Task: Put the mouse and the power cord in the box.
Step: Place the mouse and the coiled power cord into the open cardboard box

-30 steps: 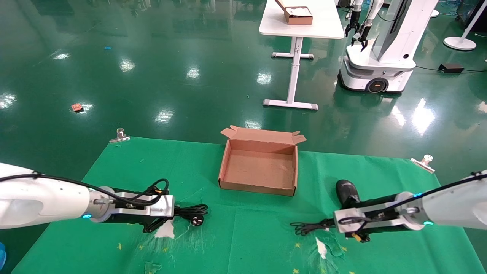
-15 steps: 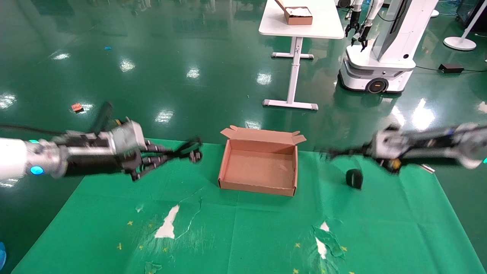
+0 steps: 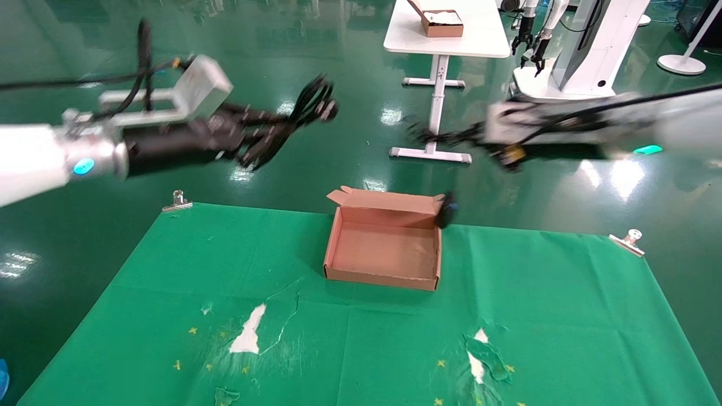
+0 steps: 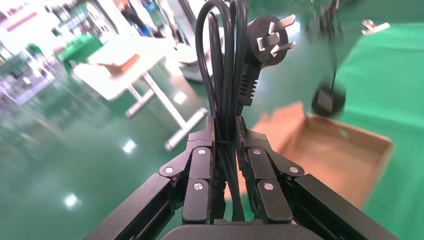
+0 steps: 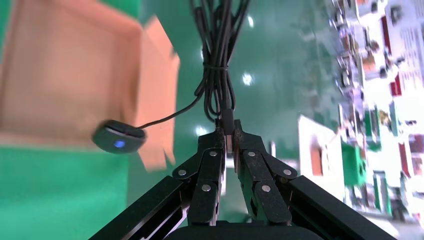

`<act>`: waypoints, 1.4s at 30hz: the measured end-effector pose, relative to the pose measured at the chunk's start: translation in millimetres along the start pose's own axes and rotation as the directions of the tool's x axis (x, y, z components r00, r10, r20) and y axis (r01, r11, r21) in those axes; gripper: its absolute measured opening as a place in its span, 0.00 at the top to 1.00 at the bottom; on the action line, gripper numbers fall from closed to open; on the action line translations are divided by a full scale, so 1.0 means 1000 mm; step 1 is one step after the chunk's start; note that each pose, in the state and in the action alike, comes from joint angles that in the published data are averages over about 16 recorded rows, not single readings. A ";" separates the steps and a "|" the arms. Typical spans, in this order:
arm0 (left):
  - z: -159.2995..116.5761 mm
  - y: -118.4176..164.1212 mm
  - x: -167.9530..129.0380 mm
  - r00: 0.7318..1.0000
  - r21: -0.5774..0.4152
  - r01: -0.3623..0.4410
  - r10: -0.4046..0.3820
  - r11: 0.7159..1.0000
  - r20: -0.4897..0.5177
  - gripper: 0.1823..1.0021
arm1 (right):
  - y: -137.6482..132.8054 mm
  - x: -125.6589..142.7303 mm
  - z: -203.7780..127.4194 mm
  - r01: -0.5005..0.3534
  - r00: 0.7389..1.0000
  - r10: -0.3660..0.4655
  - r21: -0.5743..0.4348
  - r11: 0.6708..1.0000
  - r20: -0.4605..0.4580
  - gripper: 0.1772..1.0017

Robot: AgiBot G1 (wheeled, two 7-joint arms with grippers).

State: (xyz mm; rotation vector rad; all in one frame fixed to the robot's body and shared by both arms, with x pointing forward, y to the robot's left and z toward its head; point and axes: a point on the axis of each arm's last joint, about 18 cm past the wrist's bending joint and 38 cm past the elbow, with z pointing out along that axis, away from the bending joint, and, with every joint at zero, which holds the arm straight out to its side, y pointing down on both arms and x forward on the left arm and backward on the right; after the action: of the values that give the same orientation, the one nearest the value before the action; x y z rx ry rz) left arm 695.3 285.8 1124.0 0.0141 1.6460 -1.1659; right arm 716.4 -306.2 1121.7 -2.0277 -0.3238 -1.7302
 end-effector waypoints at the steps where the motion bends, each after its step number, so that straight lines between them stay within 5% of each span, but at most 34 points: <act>1: 0.005 -0.006 0.000 1.000 0.015 -0.003 0.003 1.000 0.002 0.91 | -0.007 -0.002 0.008 -0.001 1.000 0.001 0.010 1.000 -0.001 0.97; 10: 0.034 -0.038 0.016 0.999 0.115 -0.026 0.030 0.993 -0.034 0.91 | -0.036 -0.051 0.072 -0.095 0.995 0.094 0.039 0.995 0.016 0.97; 22: 0.028 -0.017 0.035 0.994 0.098 -0.022 0.032 0.995 -0.104 0.91 | -0.017 -0.119 0.105 -0.271 0.962 0.272 -0.041 0.962 0.012 0.97; 32: 0.034 -0.004 0.042 0.985 0.036 -0.111 0.115 0.993 -0.126 0.91 | -0.014 -0.136 0.113 -0.300 0.954 0.301 -0.064 0.952 -0.002 0.96; 42: 0.077 0.003 0.066 0.974 -0.020 -0.192 0.188 0.981 -0.126 0.91 | -0.005 -0.136 0.107 -0.355 0.935 0.356 -0.064 0.933 -0.008 0.88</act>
State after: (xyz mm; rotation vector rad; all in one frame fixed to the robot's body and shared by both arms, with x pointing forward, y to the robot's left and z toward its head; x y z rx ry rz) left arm 724.7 201.1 1076.8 0.2235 1.7306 -1.0089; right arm 781.5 -235.1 977.9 -1.9864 0.0986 -1.5265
